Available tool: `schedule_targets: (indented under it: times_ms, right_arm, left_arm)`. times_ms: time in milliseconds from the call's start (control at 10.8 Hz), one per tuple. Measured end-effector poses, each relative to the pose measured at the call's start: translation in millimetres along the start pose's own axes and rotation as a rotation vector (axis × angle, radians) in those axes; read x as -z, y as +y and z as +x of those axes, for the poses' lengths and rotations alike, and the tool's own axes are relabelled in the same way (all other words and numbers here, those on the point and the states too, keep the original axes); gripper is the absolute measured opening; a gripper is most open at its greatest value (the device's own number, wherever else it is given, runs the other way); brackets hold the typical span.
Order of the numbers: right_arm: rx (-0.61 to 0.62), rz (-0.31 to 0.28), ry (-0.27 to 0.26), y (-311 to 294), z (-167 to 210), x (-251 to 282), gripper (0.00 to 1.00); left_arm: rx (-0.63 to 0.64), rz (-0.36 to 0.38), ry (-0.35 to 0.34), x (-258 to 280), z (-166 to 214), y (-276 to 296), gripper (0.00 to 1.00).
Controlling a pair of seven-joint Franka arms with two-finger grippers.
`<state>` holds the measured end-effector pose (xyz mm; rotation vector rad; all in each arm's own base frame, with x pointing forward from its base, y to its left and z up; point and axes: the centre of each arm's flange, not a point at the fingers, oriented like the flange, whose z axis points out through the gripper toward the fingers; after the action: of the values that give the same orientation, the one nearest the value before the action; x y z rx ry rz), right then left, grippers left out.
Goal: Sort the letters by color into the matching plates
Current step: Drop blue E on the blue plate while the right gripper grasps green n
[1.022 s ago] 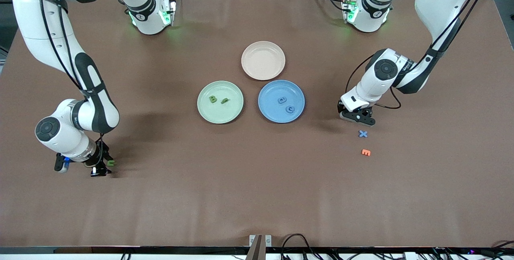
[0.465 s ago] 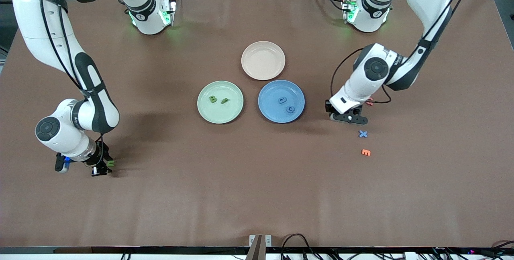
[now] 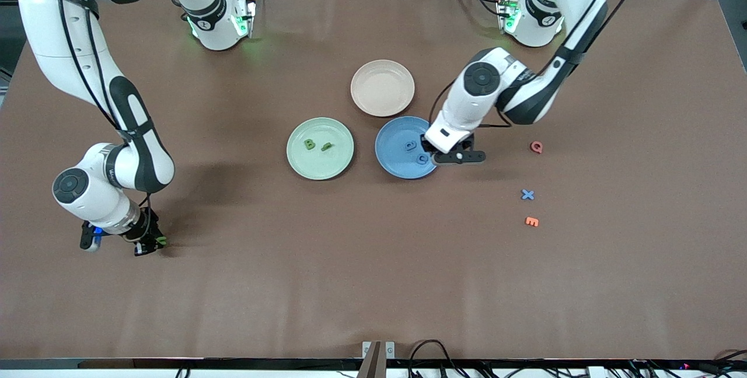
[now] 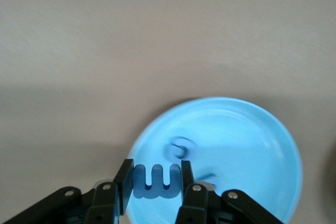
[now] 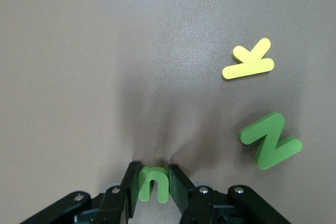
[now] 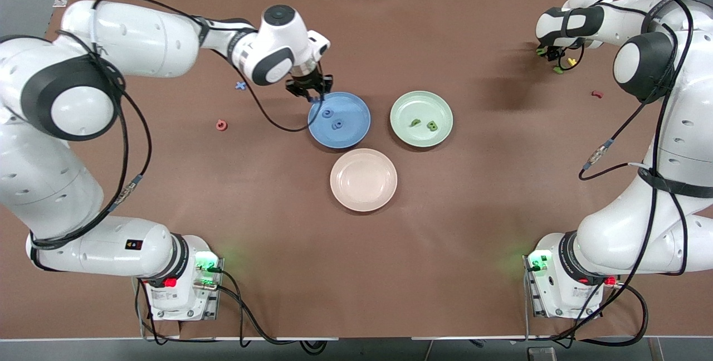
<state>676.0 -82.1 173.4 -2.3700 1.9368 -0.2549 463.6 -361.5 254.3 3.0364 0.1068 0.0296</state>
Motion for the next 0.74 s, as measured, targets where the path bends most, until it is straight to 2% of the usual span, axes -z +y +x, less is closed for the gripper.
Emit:
schedule_targets:
  times_ms: [372, 465, 744]
  right_arm:
    - [0.004, 0.0, 0.0, 0, 0, 0, 0.29]
    - [0.005, 0.0, 0.0, 0, 0, 0, 0.29]
    - [0.014, 0.0, 0.0, 0, 0, 0, 0.29]
  left_arm:
    - [0.122, -0.022, -0.058, -31, -19, 46, 0.41]
    - [0.138, -0.027, -0.065, -35, -17, 50, 0.44]
    - [0.154, -0.028, -0.069, -40, -11, 48, 0.83]
